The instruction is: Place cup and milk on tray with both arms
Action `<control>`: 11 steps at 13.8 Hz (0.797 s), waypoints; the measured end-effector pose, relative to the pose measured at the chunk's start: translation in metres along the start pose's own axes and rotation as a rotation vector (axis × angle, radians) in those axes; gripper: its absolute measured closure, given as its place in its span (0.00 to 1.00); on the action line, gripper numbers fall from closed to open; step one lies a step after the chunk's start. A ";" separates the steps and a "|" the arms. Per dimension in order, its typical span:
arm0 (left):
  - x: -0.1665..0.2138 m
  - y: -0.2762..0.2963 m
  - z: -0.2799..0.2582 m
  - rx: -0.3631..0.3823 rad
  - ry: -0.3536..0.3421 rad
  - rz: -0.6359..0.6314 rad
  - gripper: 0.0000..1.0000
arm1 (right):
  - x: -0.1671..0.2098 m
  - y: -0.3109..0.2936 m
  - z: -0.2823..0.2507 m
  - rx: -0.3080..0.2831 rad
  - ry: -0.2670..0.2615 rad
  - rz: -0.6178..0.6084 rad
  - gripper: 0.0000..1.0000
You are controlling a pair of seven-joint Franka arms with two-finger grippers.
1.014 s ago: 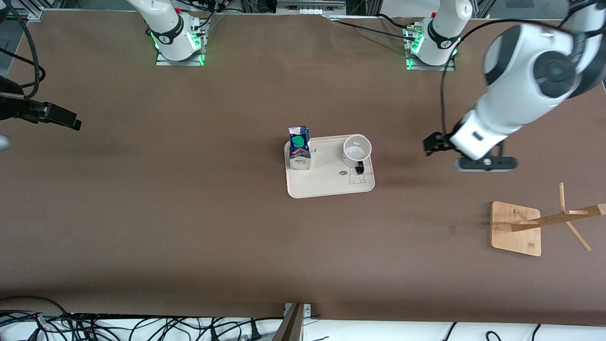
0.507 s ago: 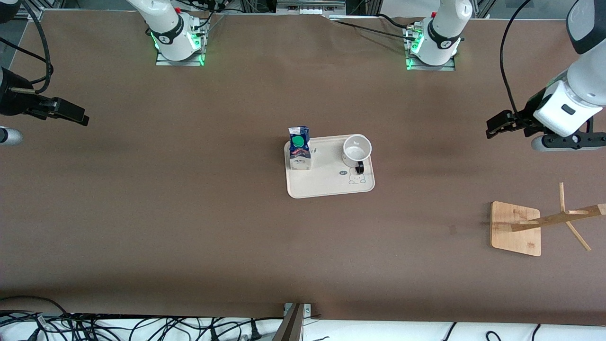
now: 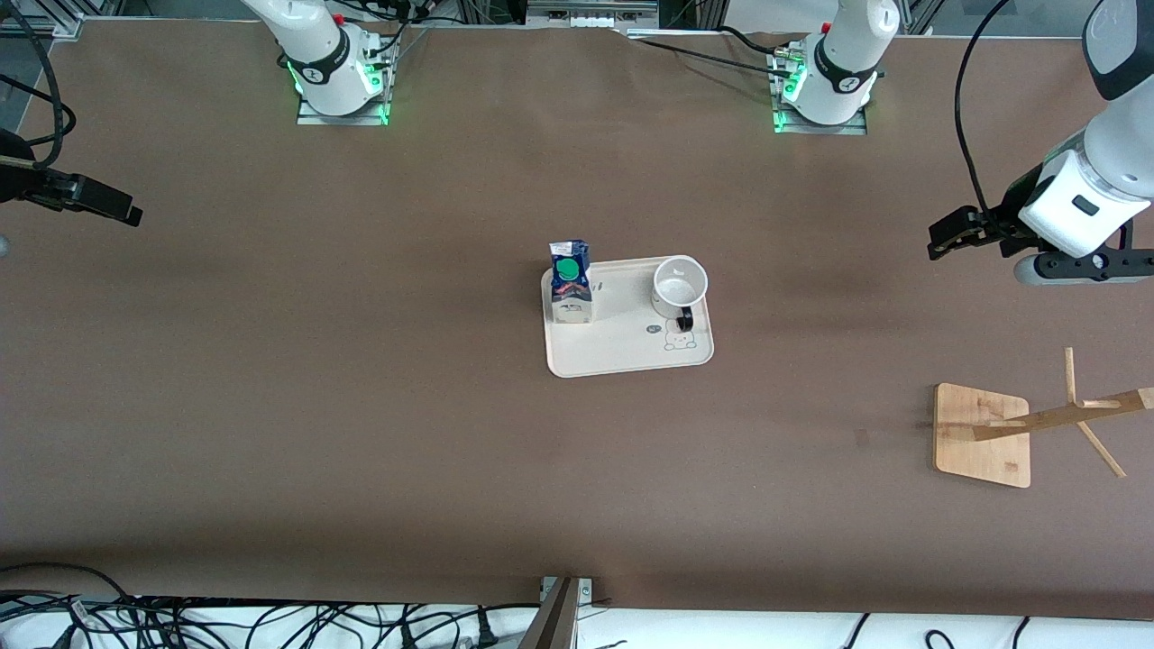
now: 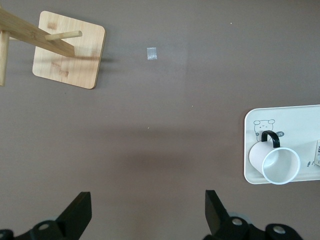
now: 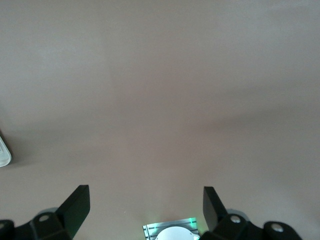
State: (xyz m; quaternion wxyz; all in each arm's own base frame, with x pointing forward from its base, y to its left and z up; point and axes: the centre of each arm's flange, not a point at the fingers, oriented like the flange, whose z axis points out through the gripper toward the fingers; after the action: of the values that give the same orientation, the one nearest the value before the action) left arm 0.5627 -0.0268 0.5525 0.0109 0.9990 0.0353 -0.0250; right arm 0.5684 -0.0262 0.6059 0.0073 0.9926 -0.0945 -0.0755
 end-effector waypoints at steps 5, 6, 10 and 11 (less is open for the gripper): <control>0.003 -0.004 -0.017 -0.005 0.038 -0.018 0.00 | 0.000 -0.002 0.000 0.000 0.000 -0.005 0.00; 0.004 -0.007 -0.022 -0.006 0.049 -0.023 0.00 | 0.000 -0.003 0.000 0.000 0.000 -0.006 0.00; 0.002 -0.007 -0.023 -0.005 0.037 -0.022 0.00 | -0.001 -0.005 0.000 -0.009 0.001 -0.011 0.00; 0.002 -0.006 -0.023 -0.004 0.033 -0.019 0.00 | 0.000 -0.004 0.000 -0.018 0.003 -0.011 0.00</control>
State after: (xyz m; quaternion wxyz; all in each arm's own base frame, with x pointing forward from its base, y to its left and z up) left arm 0.5654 -0.0206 0.5751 0.0122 0.9989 0.0452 -0.0087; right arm 0.5688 -0.0223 0.6055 0.0161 0.9931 -0.0883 -0.0751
